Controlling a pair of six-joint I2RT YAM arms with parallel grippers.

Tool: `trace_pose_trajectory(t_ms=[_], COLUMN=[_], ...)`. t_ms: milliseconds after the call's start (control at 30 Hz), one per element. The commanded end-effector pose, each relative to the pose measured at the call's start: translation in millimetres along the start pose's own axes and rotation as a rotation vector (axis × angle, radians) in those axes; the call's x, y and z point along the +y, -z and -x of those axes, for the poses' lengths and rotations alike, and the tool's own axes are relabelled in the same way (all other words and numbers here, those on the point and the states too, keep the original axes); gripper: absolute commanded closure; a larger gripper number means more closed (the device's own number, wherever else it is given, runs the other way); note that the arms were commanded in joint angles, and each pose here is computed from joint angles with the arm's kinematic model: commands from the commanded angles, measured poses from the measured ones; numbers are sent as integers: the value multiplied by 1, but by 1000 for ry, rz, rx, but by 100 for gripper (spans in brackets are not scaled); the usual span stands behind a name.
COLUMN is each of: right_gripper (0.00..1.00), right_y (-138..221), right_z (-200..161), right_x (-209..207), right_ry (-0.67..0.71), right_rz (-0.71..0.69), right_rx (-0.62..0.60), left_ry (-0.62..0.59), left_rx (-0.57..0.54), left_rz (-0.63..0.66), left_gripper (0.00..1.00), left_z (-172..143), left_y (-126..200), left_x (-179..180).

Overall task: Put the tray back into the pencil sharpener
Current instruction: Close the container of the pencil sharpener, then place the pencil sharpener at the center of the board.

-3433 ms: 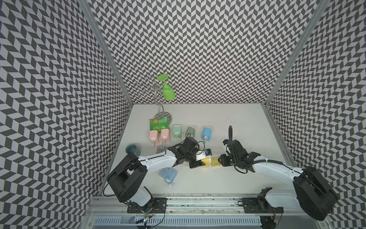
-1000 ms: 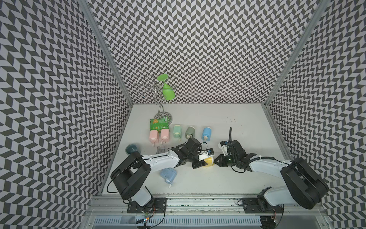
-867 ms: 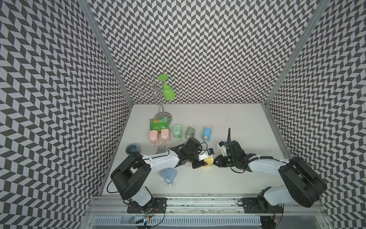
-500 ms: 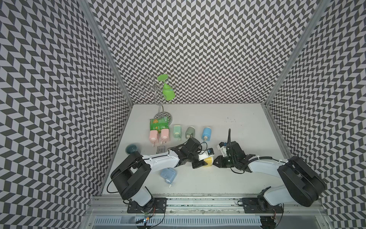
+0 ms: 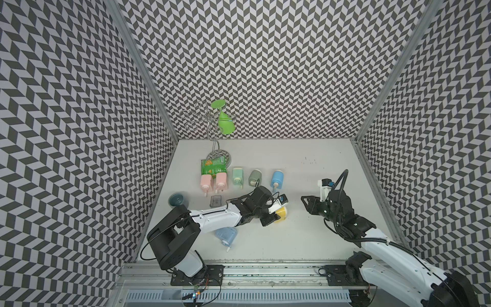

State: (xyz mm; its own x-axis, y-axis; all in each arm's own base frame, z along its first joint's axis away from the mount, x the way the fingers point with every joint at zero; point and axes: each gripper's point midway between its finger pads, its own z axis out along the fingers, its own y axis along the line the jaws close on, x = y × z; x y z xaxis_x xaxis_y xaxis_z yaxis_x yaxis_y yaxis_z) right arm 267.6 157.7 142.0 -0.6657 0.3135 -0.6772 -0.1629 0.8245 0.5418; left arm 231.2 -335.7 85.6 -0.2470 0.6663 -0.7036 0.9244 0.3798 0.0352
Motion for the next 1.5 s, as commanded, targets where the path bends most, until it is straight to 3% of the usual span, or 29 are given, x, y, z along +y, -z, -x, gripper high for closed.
trace_pose_trajectory(t_ms=[0, 233, 533, 800, 1100, 1200, 1467], right_gripper=[63, 64, 64, 64, 64, 64, 64], right_y=[9, 39, 86, 90, 93, 94, 94], right_z=[14, 44, 77, 77, 77, 77, 75], right_x=[-12, -15, -11, -9, -9, -9, -14], right_ry=[-2, -11, -18, -28, -28, -29, -27], right_rz=[-72, -124, -131, -119, -115, -113, -131], right_rx=[-75, -222, -410, -417, -426, -427, -423], left_ry=[170, 466, 657, 704, 734, 733, 727], left_rx=[-87, -42, -1, 77, 60, 55, 71], left_rz=[114, 195, 444, 696, 708, 706, 707], left_gripper=[100, 100, 100, 100, 98, 92, 53], left_z=[43, 64, 96, 110, 112, 112, 105], left_y=[13, 4, -24, -50, -91, -98, -108], left_x=[15, 22, 46, 85, 112, 116, 118])
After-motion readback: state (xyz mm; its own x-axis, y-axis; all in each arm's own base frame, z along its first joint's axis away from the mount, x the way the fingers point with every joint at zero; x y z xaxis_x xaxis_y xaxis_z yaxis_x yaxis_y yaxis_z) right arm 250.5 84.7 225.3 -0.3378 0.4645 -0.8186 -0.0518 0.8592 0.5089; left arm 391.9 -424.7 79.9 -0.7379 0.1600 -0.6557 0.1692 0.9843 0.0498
